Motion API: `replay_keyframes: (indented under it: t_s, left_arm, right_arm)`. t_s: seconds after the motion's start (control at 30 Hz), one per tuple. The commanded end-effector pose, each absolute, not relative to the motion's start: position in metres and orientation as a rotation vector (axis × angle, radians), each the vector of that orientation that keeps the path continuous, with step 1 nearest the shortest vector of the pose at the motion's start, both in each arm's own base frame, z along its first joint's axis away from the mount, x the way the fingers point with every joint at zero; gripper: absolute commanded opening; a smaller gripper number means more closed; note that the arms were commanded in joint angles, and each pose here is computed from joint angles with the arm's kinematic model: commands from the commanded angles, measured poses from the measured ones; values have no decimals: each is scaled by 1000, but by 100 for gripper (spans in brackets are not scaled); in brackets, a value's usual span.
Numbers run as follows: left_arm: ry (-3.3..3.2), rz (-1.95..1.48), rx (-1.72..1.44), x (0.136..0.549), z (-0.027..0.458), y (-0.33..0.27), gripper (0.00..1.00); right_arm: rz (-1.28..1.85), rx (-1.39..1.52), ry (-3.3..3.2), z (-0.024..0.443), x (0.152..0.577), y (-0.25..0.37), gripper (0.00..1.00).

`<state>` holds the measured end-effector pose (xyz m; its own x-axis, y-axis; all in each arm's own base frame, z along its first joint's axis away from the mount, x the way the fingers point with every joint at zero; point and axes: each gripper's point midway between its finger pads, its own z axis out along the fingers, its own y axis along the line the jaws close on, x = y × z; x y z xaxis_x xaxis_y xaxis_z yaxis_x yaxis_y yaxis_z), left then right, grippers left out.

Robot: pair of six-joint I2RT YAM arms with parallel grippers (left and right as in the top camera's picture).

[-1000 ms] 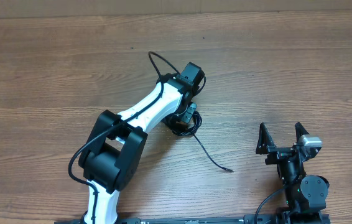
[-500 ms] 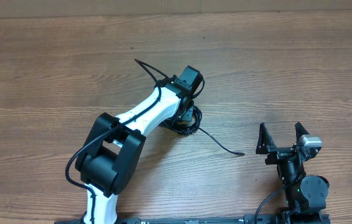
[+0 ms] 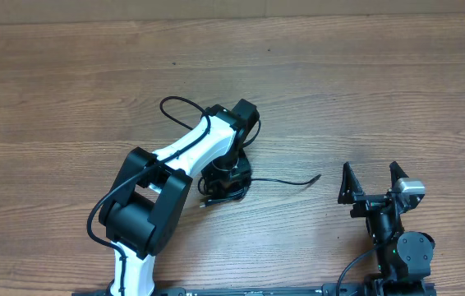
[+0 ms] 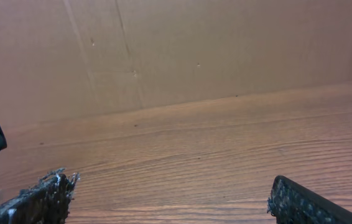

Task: Untangle cables
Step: 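Lift the cable coil with the left gripper and pull it back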

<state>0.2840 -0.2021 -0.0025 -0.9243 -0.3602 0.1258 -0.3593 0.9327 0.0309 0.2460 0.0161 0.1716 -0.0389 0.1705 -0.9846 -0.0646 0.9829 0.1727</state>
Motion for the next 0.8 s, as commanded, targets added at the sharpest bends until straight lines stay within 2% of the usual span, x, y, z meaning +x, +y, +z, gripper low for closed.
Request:
replay_keyframes:
  t_s: [0.0,0.2,0.23,0.3,0.4,0.53,0.6,0.77]
  left_arm:
    - [-2951,-59,569,280,-28,-199,100]
    - [-3006,-93,440,286,-29,-193,98]
    - [-3008,-92,425,286,-29,-193,90]
    - [-3010,-91,408,286,-29,-193,63]
    - [-3014,-99,408,287,-29,-193,39]
    - [-3019,-104,396,287,-29,-192,24]
    - [-3024,-111,392,288,-29,-191,12]
    - [-3028,-116,390,288,-29,-191,11]
  right_arm:
    - [191,70,1595,170,246,18,100]
    - [192,69,1595,170,246,18,100]
    - [192,69,1595,170,246,18,100]
    - [192,70,1595,170,246,18,100]
    - [192,70,1595,170,246,18,100]
    - [191,70,1595,170,246,18,100]
    - [192,70,1595,170,246,18,100]
    - [192,69,1595,170,246,18,100]
